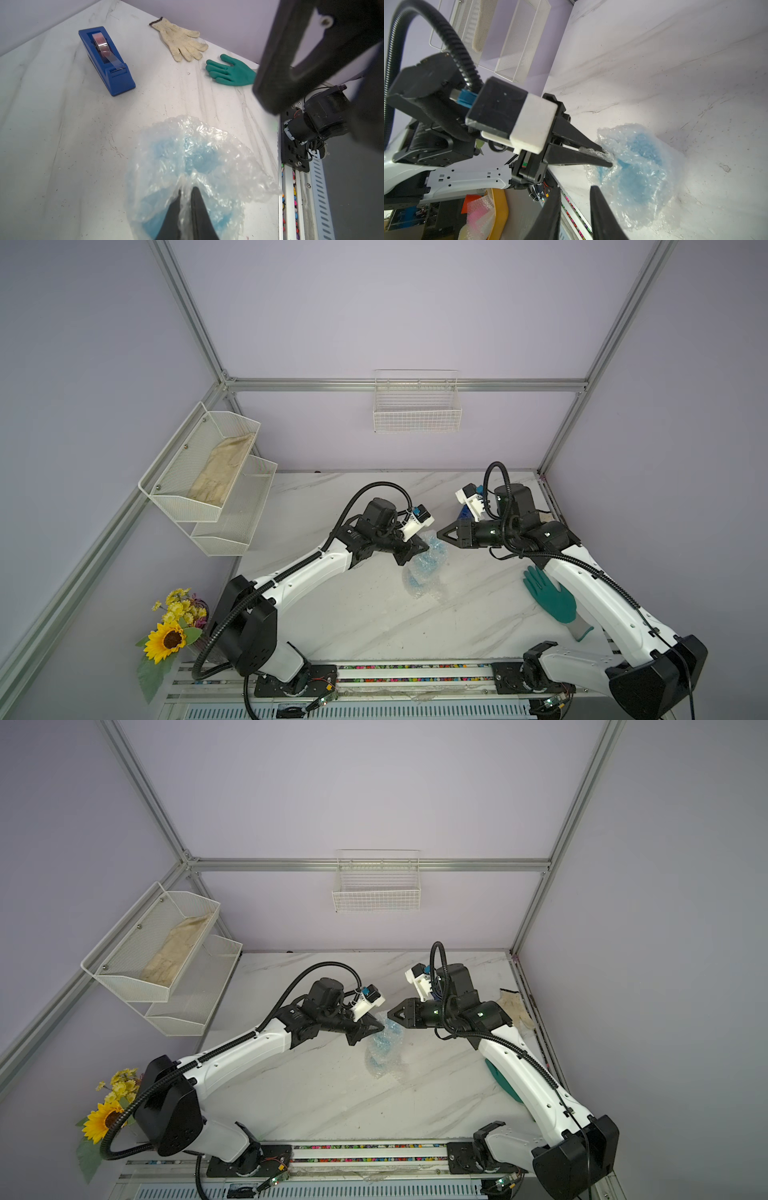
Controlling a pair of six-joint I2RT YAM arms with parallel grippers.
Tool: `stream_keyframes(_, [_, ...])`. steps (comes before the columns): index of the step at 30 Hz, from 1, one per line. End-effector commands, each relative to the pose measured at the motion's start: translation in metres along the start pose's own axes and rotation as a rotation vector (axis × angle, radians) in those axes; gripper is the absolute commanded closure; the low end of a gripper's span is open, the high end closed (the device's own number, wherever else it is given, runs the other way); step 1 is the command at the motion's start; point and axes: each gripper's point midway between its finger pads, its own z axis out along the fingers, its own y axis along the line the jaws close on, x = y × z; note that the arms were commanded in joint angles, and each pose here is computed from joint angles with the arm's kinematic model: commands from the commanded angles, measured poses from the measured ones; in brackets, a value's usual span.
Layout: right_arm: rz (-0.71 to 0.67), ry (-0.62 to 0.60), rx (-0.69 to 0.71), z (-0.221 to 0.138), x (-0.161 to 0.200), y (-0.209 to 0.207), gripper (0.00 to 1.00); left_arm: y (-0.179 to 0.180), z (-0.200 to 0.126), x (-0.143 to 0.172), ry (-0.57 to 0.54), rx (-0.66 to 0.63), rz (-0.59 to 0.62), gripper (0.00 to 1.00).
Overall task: Wrap wine glasses in bubble wrap
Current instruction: Wrap the wine glass in bubble wrap.
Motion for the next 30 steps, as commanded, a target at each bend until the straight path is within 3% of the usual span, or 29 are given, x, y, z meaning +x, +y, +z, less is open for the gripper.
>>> stream_keyframes(1, [0.026, 0.006, -0.017, 0.008, 0.002, -0.007, 0.72, -0.013, -0.002, -0.007, 0.054, 0.067, 0.049, 0.91])
stream_keyframes(13, [0.043, 0.050, 0.011, 0.043, 0.005, -0.028, 0.77, -0.021, -0.001, 0.001, 0.046, 0.170, 0.001, 0.83])
stream_keyframes(17, [0.042, 0.122, 0.054, 0.062, 0.023, -0.035, 0.79, -0.018, -0.008, -0.005, 0.002, 0.189, -0.023, 0.70])
stream_keyframes(21, [0.030, 0.139, 0.129, 0.064, 0.028, -0.043, 0.81, -0.011, -0.018, -0.009, -0.050, 0.179, -0.053, 0.69])
stream_keyframes(24, [0.025, 0.149, 0.155, 0.065, 0.033, -0.049, 0.84, -0.005, -0.024, -0.010, -0.060, 0.160, -0.074, 0.56])
stream_keyframes(30, [0.020, 0.173, 0.210, 0.068, 0.042, -0.063, 0.86, -0.002, -0.048, -0.022, -0.126, 0.144, -0.140, 0.45])
